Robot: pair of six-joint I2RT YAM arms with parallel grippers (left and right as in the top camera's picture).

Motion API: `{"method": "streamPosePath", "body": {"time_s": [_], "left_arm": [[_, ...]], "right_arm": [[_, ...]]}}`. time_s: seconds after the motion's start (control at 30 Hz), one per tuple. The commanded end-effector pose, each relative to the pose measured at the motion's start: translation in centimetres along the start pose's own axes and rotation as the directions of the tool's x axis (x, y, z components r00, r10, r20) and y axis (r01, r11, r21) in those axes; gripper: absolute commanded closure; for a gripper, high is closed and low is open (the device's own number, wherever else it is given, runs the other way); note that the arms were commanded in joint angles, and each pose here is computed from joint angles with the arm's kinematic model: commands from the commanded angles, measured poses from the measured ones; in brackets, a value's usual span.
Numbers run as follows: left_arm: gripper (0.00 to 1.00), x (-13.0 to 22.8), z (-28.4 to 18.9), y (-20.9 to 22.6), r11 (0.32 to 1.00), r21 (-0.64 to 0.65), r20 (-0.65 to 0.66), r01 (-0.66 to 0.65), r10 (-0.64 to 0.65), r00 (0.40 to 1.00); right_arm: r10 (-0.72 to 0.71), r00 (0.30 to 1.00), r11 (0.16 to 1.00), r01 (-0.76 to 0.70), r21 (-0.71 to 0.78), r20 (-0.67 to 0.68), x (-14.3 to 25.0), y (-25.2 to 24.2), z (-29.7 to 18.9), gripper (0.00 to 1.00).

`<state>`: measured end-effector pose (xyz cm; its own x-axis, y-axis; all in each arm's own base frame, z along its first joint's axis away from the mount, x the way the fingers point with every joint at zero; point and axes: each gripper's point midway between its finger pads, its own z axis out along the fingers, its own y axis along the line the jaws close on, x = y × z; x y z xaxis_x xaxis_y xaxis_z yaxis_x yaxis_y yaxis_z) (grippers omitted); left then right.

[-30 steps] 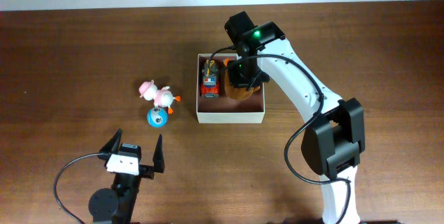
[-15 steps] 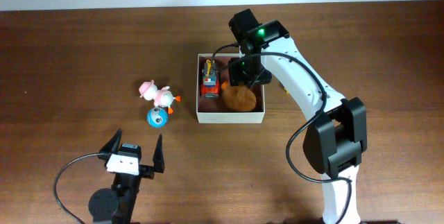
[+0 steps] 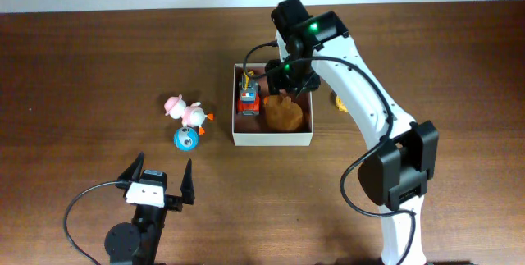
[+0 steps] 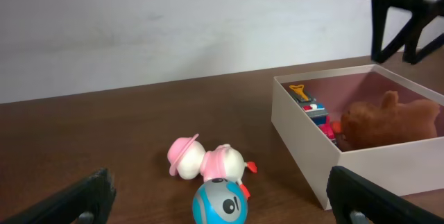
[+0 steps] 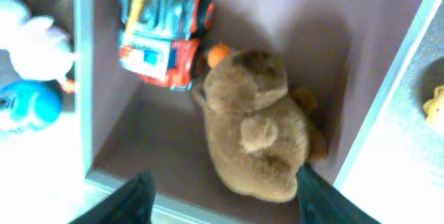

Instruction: Pack container

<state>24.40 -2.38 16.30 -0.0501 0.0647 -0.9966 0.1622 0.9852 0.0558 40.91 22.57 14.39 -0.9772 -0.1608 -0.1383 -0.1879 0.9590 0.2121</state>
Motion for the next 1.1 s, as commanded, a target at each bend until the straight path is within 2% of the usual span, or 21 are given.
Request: {"method": "streamPosePath", "body": {"time_s": [0.0,0.07,0.17,0.2,0.23,0.27,0.4,0.57,0.83,1.07], "left_arm": [[0.00,0.2,0.0,0.1,1.000,-0.003,0.002,-0.016,0.016,1.000],[0.00,0.2,0.0,0.1,1.000,-0.003,0.002,-0.016,0.016,1.000],[0.00,0.2,0.0,0.0,1.000,-0.002,0.002,-0.016,0.016,1.000],[0.01,0.2,0.0,0.1,1.000,-0.003,0.002,-0.016,0.016,1.000],[0.00,0.2,0.0,0.1,1.000,-0.003,0.002,-0.016,0.016,1.000],[0.00,0.2,0.0,0.1,1.000,-0.003,0.002,-0.016,0.016,1.000],[0.01,0.2,0.0,0.1,1.000,-0.003,0.002,-0.016,0.016,1.000],[0.00,0.2,0.0,0.1,1.000,-0.003,0.002,-0.016,0.016,1.000],[0.01,0.2,0.0,0.1,1.000,-0.003,0.002,-0.016,0.016,1.000],[0.00,0.2,0.0,0.1,1.000,-0.003,0.002,-0.016,0.016,1.000]], "right_arm": [[-0.068,0.997,0.997,0.067,-0.039,-0.029,1.1,2.3,-0.1,0.43],[-0.104,0.993,0.994,0.102,-0.033,-0.050,1.9,3.1,0.4,0.46],[-0.137,0.988,0.991,0.137,-0.003,-0.068,2.8,4.0,1.0,0.58],[-0.145,0.987,0.989,0.145,0.003,-0.073,3.1,4.2,1.2,0.64],[-0.150,0.985,0.988,0.152,0.020,-0.086,3.5,4.3,1.6,0.80],[-0.148,0.984,0.988,0.151,0.029,-0.097,3.8,4.2,1.8,0.85],[-0.137,0.980,0.988,0.145,0.044,-0.148,5.0,3.4,2.9,0.93],[-0.125,0.973,0.987,0.141,0.071,-0.193,6.2,2.3,4.7,0.96],[-0.131,0.978,0.982,0.150,0.113,-0.161,5.5,1.4,6.0,0.96],[-0.127,0.975,0.980,0.151,0.126,-0.181,6.5,0.4,8.8,0.96]]}}
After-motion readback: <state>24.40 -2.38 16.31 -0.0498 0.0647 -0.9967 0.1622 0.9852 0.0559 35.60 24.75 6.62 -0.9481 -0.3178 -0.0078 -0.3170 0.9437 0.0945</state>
